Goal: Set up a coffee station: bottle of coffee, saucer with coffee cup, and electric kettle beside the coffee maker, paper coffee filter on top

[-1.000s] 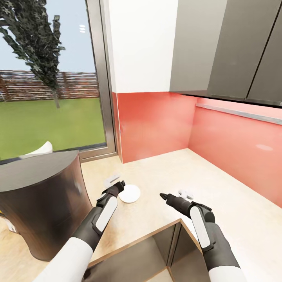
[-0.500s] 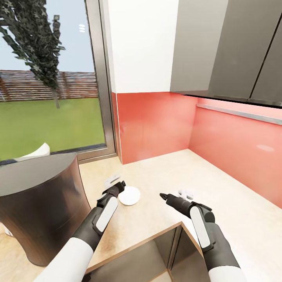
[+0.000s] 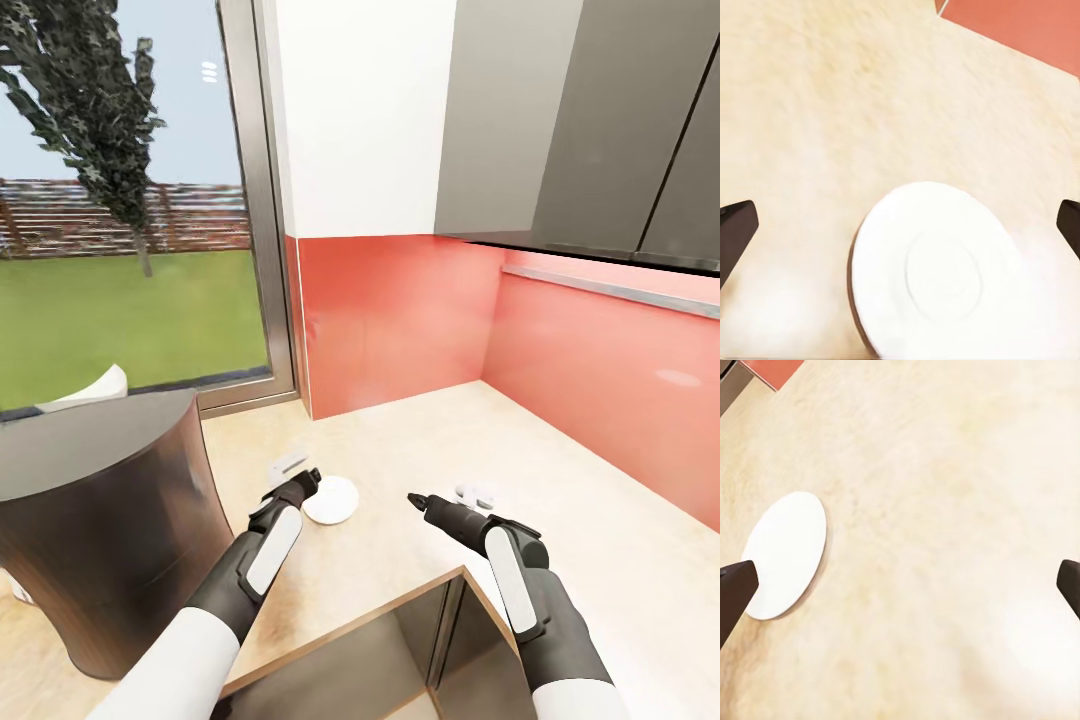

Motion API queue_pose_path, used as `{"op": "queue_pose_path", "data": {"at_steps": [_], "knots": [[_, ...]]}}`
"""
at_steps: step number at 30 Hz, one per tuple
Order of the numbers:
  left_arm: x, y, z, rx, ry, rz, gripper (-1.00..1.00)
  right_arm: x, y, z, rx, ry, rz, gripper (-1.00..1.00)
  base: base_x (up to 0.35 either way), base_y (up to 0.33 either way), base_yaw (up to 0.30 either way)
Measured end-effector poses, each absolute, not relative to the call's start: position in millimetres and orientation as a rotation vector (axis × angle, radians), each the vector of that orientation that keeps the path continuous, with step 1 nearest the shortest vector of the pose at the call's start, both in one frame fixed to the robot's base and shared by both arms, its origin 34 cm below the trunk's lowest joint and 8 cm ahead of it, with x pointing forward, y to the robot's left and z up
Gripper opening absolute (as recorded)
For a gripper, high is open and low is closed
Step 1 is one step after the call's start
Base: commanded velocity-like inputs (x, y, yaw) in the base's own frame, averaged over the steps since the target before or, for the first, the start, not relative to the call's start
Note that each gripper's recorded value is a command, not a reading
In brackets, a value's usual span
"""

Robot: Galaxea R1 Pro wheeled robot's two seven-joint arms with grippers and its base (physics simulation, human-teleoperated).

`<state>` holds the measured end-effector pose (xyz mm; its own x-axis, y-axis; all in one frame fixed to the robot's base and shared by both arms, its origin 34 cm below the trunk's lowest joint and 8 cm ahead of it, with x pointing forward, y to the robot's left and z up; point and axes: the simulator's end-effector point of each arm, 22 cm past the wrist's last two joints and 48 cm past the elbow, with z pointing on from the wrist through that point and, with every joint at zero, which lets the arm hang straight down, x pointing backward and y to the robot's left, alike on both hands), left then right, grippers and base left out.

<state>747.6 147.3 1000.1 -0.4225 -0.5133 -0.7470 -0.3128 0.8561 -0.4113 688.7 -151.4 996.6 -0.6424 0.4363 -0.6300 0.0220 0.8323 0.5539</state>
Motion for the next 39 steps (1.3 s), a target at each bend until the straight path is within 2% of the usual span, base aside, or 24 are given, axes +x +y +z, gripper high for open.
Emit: {"op": "queue_pose_path", "data": {"at_steps": [39], "knots": [[754,149,977,-0.595,2.12,-0.205,1.0,688,-151,996,0.334,2.197,0.652,1.0,0.013,0.0,0.0]]}}
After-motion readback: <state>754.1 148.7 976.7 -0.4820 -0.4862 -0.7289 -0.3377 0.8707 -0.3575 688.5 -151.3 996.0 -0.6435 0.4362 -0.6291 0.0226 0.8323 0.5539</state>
